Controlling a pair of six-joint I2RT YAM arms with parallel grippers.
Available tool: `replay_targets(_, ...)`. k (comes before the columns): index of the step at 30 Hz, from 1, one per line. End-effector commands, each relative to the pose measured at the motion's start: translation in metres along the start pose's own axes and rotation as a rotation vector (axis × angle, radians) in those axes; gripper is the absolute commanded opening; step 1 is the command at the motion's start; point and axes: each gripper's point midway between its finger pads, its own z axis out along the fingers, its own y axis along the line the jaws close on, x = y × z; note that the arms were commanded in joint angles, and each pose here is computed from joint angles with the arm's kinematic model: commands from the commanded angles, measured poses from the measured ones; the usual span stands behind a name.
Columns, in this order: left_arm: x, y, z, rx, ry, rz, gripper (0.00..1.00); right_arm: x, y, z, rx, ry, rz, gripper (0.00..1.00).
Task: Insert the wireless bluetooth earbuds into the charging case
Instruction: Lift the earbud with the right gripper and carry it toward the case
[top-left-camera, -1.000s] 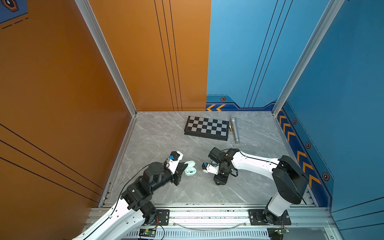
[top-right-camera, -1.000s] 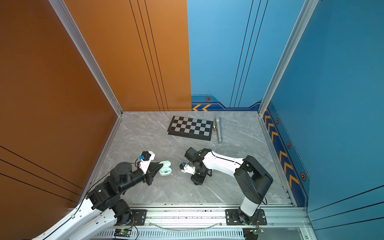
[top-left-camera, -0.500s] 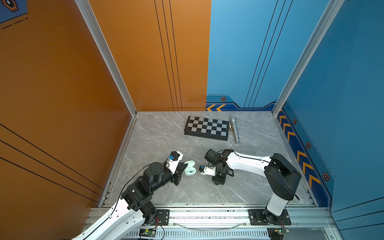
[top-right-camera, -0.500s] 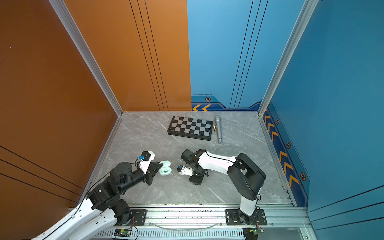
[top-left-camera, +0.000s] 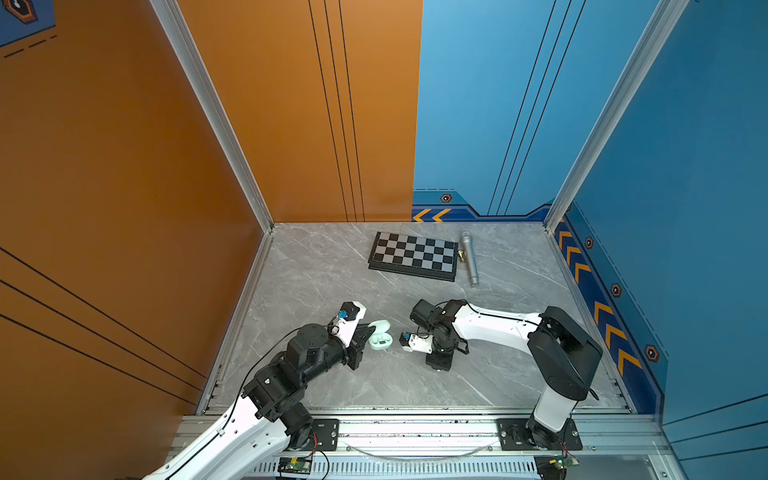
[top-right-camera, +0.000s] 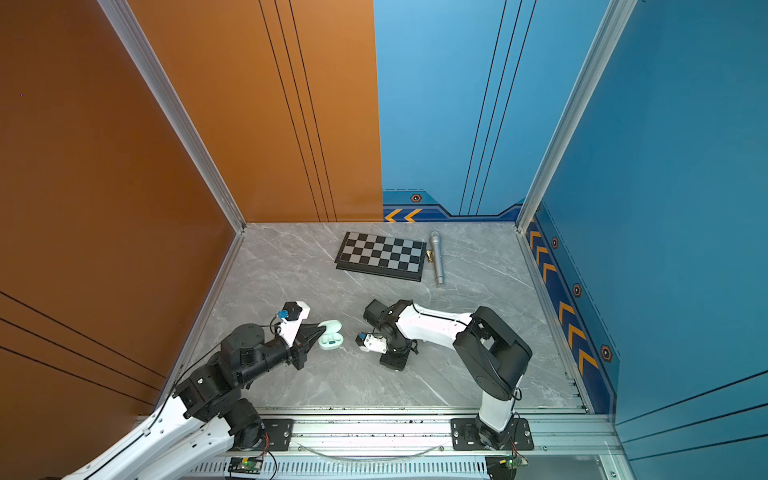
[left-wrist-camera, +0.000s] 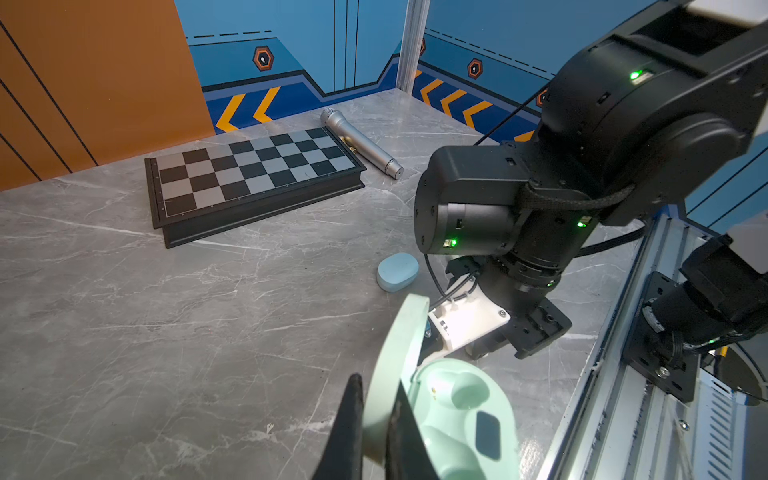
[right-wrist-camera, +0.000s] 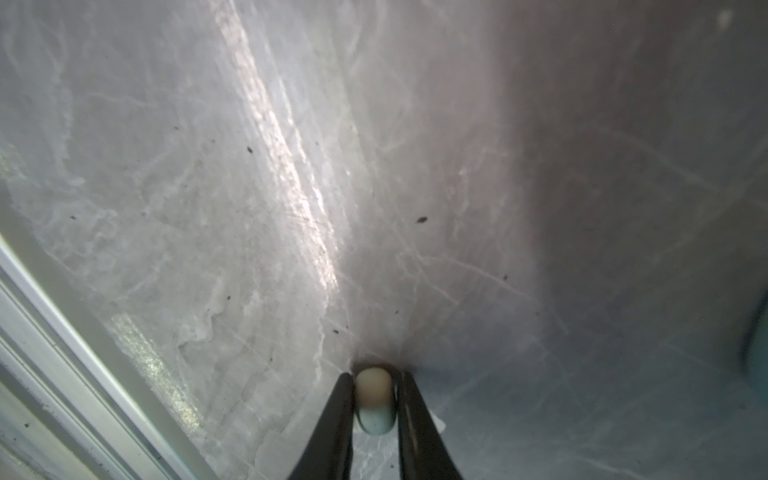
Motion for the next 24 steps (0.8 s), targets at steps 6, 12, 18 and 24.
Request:
replay_targets(6,-0.030,-0.004,0.007,0.002,-0.087,0.029,0.00,-0.003,0.000,-0.018,-0.050,-0.052,0.080,0.12)
replay_targets(12,-0.033,-0.006,0.027,0.000,-0.109,0.098,0.00,-0.017,-0.035,-0.074,-0.118,-0.264,0.379,0.11)
replay_targets(18,-0.030,0.010,0.047,-0.109,-0.110,0.123,0.00,-0.029,-0.060,-0.140,-0.163,-0.484,0.623,0.10)
replay_targets(24,-0.032,0.019,0.058,-0.178,-0.121,0.145,0.00,-0.058,-0.059,-0.185,-0.225,-0.675,0.735,0.11)
